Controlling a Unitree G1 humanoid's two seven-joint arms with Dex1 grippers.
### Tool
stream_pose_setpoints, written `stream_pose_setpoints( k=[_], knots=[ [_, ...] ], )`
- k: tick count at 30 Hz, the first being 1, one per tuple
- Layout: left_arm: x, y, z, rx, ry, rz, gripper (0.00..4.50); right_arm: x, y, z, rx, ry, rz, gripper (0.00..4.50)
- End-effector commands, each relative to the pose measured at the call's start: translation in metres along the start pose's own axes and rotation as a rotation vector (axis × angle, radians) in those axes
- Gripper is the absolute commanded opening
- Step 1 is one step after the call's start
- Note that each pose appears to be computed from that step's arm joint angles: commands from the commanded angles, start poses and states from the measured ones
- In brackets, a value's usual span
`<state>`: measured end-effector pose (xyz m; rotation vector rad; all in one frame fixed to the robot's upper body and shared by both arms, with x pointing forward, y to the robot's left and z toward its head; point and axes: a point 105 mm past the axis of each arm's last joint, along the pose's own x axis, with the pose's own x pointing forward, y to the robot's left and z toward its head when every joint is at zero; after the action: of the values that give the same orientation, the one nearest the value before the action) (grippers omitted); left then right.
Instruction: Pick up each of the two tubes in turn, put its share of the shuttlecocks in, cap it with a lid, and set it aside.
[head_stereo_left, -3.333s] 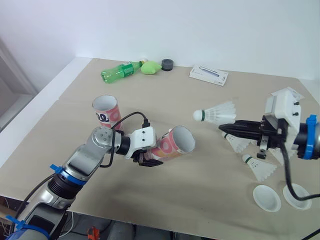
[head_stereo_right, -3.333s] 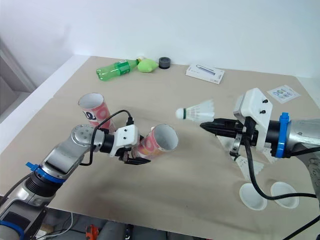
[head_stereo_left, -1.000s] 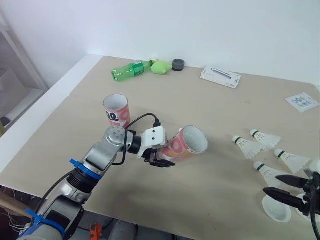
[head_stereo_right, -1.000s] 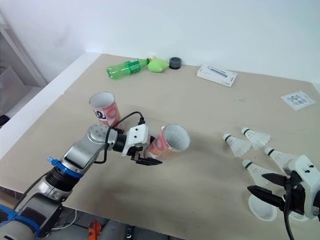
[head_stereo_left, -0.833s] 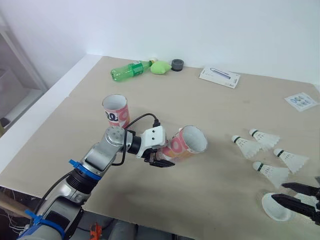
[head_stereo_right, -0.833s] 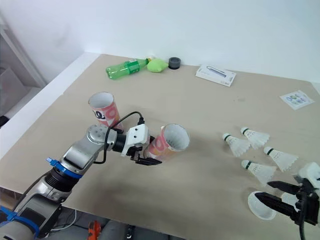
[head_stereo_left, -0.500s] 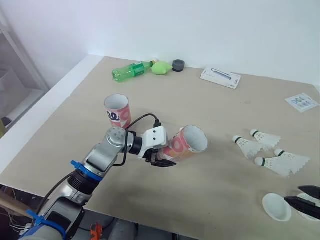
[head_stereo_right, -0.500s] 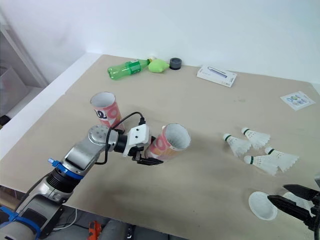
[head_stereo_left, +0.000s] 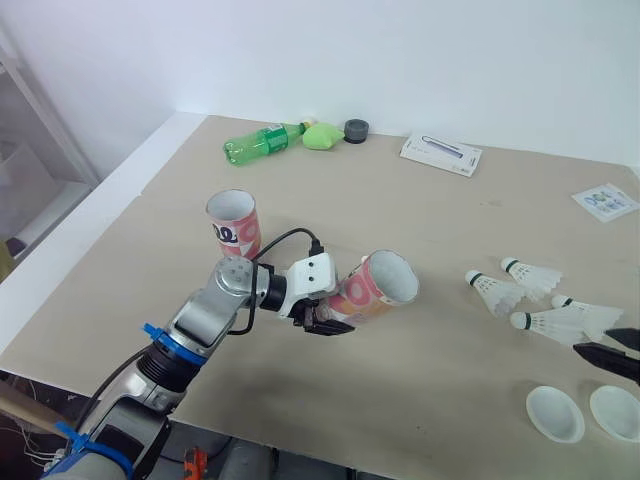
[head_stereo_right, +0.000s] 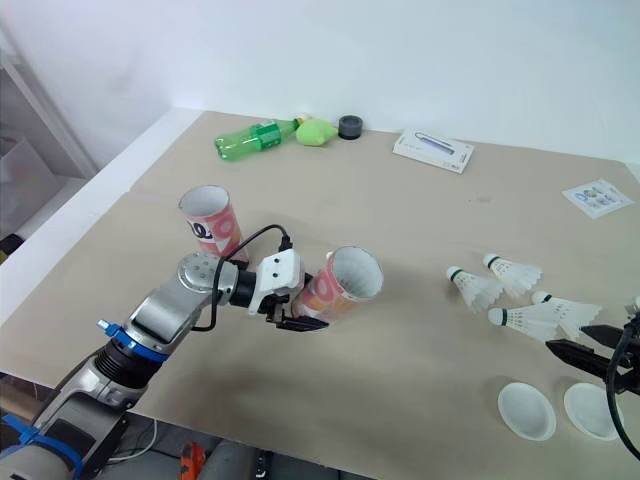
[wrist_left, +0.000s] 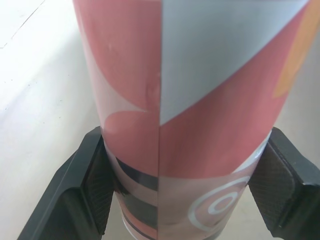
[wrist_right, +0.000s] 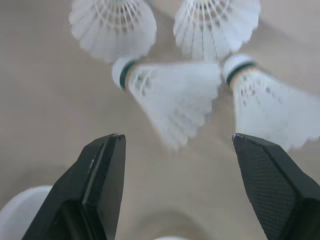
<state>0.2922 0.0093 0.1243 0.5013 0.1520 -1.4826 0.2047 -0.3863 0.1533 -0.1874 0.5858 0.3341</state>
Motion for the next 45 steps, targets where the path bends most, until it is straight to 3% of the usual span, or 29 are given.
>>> stream_pose_setpoints(
  k=[1,16,40,43,45],
  knots=[
    [0.008,-0.012,-0.005,-0.027,0.010,-0.030,3.31,-0.007,-0.009,0.018,-0.041,-0.022,-0.022,3.68],
    [0.009,-0.018,-0.009,-0.057,0.008,-0.003,3.31,-0.009,-0.003,0.005,0.010,0.048,0.047,3.68],
    [0.004,-0.012,-0.010,-0.044,0.029,0.012,3.31,0.026,0.020,0.001,0.031,0.036,0.164,3.68],
    [0.003,-0.012,-0.010,-0.045,0.030,0.013,3.31,0.028,0.021,0.002,0.033,0.025,0.170,3.00],
    [0.003,-0.011,-0.010,-0.046,0.031,0.015,3.31,0.031,0.022,0.002,0.032,0.022,0.168,2.11]
  ],
)
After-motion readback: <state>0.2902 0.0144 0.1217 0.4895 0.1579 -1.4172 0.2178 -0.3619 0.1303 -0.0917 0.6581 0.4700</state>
